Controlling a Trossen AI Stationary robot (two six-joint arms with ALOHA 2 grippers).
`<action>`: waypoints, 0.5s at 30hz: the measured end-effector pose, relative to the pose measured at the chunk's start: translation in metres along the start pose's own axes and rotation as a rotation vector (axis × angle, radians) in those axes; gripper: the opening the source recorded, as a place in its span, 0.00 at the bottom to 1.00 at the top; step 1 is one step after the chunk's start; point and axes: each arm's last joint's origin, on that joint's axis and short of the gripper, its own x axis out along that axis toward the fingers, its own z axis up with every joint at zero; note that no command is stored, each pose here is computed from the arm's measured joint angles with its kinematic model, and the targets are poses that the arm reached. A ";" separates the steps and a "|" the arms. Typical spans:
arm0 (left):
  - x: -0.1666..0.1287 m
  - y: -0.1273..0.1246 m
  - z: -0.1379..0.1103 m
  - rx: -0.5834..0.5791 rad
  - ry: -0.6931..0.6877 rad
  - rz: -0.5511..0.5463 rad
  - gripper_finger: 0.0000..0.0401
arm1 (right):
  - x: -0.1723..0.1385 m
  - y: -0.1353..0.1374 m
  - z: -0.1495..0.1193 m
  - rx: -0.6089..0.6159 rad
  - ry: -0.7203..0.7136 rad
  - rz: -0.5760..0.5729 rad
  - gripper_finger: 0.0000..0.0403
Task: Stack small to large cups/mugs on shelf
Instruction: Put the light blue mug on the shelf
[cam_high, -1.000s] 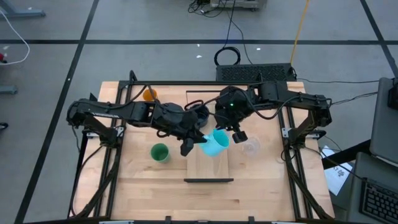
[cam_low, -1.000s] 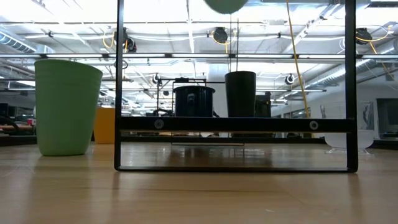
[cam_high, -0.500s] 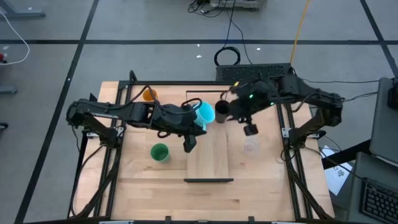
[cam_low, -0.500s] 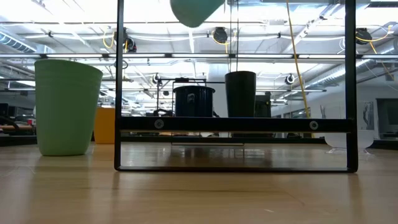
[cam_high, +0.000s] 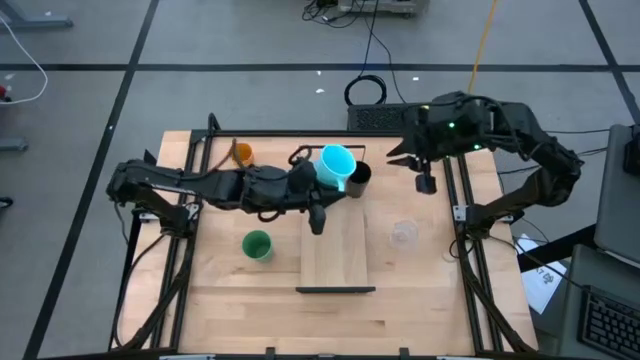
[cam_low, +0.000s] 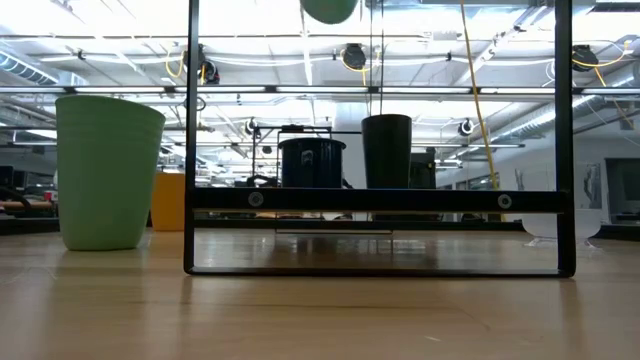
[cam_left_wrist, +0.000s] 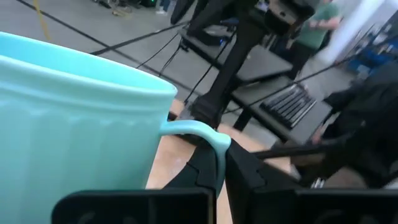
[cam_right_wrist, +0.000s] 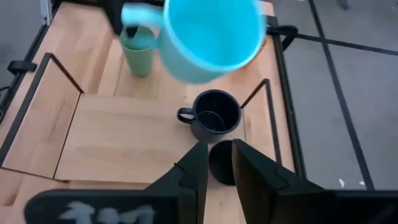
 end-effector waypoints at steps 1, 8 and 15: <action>0.004 0.001 -0.006 -0.015 -0.008 -0.008 0.02 | -0.002 0.000 -0.001 0.004 -0.003 -0.005 0.16; 0.015 0.005 -0.046 -0.116 -0.118 -0.129 0.02 | -0.012 0.001 -0.009 0.017 0.031 -0.001 0.16; 0.014 0.010 -0.071 -0.155 -0.209 -0.209 0.02 | -0.012 0.001 -0.011 0.014 0.052 0.004 0.16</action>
